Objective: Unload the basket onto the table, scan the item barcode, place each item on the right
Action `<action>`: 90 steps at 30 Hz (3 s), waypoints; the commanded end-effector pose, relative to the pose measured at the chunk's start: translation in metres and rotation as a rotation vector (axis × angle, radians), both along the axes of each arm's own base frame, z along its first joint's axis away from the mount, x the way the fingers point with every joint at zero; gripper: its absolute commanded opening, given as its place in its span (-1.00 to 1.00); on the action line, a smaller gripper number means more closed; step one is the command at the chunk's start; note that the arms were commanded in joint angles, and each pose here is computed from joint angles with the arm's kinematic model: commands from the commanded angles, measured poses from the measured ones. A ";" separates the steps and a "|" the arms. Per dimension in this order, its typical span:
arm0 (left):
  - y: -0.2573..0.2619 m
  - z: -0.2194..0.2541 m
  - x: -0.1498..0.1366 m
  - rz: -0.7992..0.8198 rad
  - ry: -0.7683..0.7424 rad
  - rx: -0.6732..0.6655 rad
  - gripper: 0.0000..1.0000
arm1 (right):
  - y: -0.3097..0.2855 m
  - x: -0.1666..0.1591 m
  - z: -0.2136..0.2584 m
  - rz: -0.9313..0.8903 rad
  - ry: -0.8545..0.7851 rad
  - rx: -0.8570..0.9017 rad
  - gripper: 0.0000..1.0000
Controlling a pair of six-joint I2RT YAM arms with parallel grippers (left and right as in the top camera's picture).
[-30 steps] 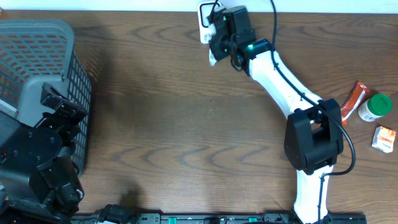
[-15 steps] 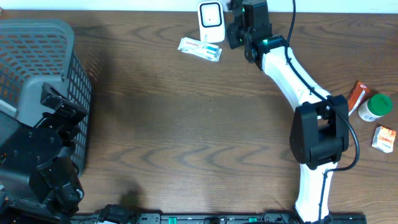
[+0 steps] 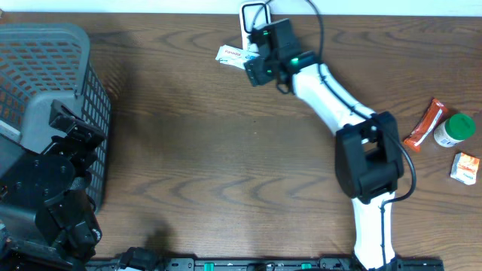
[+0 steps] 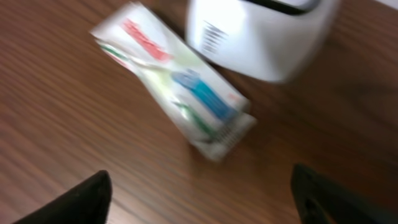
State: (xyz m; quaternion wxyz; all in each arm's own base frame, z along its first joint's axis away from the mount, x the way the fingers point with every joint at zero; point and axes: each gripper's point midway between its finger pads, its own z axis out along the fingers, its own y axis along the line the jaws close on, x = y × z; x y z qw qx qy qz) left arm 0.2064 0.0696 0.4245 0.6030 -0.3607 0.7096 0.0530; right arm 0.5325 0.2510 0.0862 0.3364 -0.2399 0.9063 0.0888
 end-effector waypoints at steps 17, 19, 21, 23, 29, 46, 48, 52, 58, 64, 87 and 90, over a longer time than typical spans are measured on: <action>0.003 0.000 -0.001 0.014 0.009 0.016 0.99 | 0.071 0.069 -0.023 -0.168 -0.423 0.105 -0.98; 0.003 0.000 -0.001 0.014 0.009 0.016 0.99 | 0.074 0.070 -0.027 -0.151 -0.417 0.119 -0.98; 0.003 0.000 -0.001 0.014 0.009 0.016 0.99 | 0.075 0.072 -0.032 -0.148 -0.417 0.124 -0.98; 0.003 0.000 -0.001 0.014 0.009 0.016 0.99 | 0.076 0.073 -0.039 -0.147 -0.411 0.120 -0.98; 0.003 0.000 -0.001 0.014 0.009 0.016 0.99 | 0.078 0.069 -0.066 -0.128 -0.363 0.101 -0.98; 0.003 0.000 -0.001 0.014 0.009 0.016 0.99 | 0.087 0.005 -0.108 -0.022 -0.048 -0.071 -0.98; 0.003 0.000 -0.001 0.014 0.009 0.016 0.99 | 0.090 -0.004 -0.097 -0.010 -0.026 -0.086 -0.98; 0.003 0.000 -0.001 0.014 0.009 0.016 0.99 | 0.094 -0.019 -0.061 0.006 -0.004 -0.093 -0.98; 0.003 0.000 -0.001 0.014 0.009 0.016 0.99 | 0.082 -0.049 -0.001 -0.052 0.068 -0.065 -0.98; 0.003 0.000 -0.001 0.014 0.009 0.016 0.99 | 0.079 -0.037 0.030 -0.071 0.030 0.026 -0.70; 0.003 0.000 -0.001 0.014 0.009 0.016 0.99 | 0.079 0.071 -0.021 -0.154 -0.279 0.221 -0.98; 0.003 0.000 -0.001 0.014 0.009 0.016 0.99 | 0.078 0.076 -0.030 -0.158 -0.296 0.232 -0.98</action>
